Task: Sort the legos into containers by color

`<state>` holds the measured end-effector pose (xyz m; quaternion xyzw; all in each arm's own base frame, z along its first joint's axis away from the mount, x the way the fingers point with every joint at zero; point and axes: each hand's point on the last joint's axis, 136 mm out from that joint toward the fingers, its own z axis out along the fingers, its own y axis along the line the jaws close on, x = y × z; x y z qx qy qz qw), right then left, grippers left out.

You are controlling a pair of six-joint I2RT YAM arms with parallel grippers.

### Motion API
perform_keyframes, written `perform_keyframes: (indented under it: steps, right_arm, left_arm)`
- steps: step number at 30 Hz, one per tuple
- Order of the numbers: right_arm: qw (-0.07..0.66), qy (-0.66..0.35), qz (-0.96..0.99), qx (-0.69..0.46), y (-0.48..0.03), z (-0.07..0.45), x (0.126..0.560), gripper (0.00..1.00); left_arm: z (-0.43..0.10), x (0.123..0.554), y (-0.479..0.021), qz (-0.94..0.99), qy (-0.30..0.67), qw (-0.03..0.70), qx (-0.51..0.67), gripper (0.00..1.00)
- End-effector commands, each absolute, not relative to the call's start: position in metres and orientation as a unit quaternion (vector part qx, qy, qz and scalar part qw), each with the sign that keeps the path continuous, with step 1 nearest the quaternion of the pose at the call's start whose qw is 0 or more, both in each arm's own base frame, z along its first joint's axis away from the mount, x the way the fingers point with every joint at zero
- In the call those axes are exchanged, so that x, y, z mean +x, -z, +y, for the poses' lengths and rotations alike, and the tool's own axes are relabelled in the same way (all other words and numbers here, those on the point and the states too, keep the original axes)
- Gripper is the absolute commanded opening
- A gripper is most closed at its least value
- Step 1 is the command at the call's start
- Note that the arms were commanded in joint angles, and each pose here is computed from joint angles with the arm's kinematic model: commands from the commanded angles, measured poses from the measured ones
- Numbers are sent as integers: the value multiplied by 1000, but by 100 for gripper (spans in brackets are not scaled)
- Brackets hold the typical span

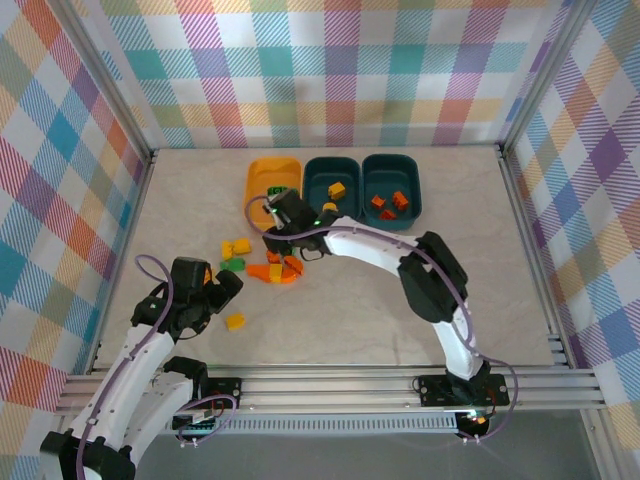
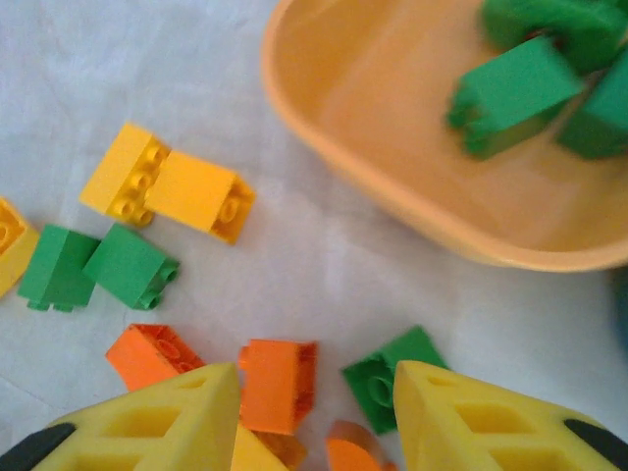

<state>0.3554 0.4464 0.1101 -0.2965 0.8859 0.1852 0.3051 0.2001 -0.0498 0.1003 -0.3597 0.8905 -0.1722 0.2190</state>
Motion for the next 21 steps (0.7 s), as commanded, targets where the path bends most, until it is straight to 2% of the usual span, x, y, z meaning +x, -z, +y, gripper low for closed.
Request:
perform_keyframes:
  steps: [1,8,13,18,21]
  right_arm:
    - [270,-176,887,-331,-86,458,345,46]
    - [246,-160,896,-333,-56,464,346,44]
    - [248,-155,896,-334,-51,466,345,33]
    - [274,-164,897,-307,-73,465,350,22]
    - [301,-182,892,-285,-106,462,351,20]
  left_arm:
    - [-49,195,-95,895,168,213,-353,100]
    - [-45,190,-94,895,162,219,-354,100]
    - [-45,192,-93,895,161,220,-354,100]
    - [-46,195,-92,895,163,218,-354,100]
    - [-47,196,-93,896,162,216,-353,100]
